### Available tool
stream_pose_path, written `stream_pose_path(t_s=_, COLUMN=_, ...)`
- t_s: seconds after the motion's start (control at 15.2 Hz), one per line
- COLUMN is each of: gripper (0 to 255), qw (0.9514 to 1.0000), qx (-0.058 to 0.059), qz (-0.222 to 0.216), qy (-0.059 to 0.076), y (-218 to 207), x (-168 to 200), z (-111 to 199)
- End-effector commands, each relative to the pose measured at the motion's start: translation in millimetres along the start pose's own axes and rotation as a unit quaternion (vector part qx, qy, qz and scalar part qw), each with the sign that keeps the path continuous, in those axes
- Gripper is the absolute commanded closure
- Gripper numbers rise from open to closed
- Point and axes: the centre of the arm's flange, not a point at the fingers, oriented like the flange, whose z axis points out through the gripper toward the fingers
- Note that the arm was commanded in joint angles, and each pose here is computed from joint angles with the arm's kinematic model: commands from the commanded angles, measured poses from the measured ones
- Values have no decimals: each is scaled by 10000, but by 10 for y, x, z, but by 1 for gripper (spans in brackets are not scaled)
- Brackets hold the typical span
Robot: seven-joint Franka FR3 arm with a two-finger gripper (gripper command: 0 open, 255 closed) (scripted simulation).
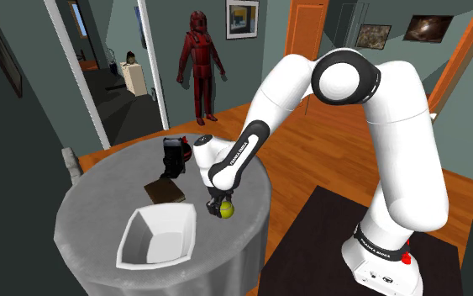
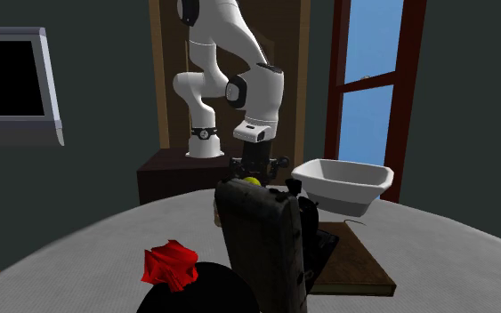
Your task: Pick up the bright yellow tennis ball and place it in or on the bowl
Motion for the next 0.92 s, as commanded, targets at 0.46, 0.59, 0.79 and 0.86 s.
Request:
stream_pose_path(t_s=0.46, gripper=255, qw=10000, qx=0, qz=-1, qy=-2, y=8, x=-19, z=-101)
stream_pose_path(t_s=0.59, gripper=255, qw=10000, qx=0, qz=-1, qy=-2, y=18, x=-36, z=-205)
stream_pose_path(t_s=0.79, gripper=255, qw=10000, qx=0, qz=-1, qy=-2, y=32, x=-63, z=-360)
stream_pose_path(t_s=0.86, gripper=255, qw=10000, qx=0, qz=-1, qy=-2, y=37, x=-72, z=-412)
